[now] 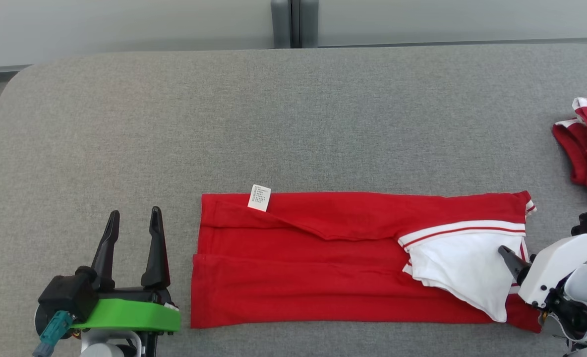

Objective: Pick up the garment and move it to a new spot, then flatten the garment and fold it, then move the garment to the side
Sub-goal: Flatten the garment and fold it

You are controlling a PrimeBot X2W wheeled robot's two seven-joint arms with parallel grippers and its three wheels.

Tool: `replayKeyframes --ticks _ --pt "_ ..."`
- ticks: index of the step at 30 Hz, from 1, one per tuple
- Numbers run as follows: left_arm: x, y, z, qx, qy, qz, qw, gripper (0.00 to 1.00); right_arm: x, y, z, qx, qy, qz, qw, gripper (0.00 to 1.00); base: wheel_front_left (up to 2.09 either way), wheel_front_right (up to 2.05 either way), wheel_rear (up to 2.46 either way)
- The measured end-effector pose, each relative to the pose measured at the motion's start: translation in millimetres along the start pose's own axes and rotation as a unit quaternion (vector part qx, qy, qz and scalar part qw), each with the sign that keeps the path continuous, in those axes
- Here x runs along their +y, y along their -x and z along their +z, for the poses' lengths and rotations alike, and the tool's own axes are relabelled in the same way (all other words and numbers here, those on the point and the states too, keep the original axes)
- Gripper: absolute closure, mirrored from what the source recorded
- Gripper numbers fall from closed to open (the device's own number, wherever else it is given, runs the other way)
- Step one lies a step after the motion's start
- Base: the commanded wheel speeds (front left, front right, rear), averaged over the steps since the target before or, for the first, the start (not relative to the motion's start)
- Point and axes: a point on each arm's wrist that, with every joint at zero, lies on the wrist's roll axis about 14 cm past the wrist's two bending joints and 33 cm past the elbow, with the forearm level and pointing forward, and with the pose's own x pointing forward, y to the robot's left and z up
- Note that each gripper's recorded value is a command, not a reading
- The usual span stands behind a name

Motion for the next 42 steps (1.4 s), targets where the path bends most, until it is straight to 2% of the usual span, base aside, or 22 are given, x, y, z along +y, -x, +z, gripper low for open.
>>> replayKeyframes --ticks 9,10,11,12,17,24,34,42 --pt "3 1 -9 0.014 -0.001 0.005 1.000 0.00 14 -19 -15 0.046 0.000 0.010 0.999 0.00 0.00 0.00 0.00" --pt "3 1 -10 0.015 0.000 0.005 1.000 0.00 14 -20 -15 0.049 0.004 0.009 0.999 0.13 0.00 0.00 0.00" --pt "3 1 -11 0.016 0.000 0.005 1.000 0.00 14 -21 -16 0.052 0.008 0.009 0.999 0.71 0.00 0.00 0.00" --pt "3 1 -12 0.017 0.000 0.005 1.000 0.00 14 -22 -15 0.053 0.012 0.008 0.998 1.00 0.00 0.00 0.00" --pt "2 -1 -13 0.019 0.001 0.003 1.000 0.00 6 -21 -1 0.026 0.025 -0.002 0.999 1.00 0.00 0.00 0.00" --pt "-2 -5 -13 0.017 0.001 -0.004 1.000 0.00 -22 8 46 -0.056 0.045 -0.041 0.997 1.00 0.00 0.00 0.00" --pt "-17 -12 -17 0.021 0.005 -0.027 0.999 0.00 -75 62 74 -0.094 0.048 -0.132 0.986 1.00 0.00 0.00 0.00" --pt "-19 -12 -16 0.019 0.005 -0.030 0.999 0.00 -76 78 87 -0.117 0.070 -0.159 0.978 1.00 0.00 0.00 0.00"
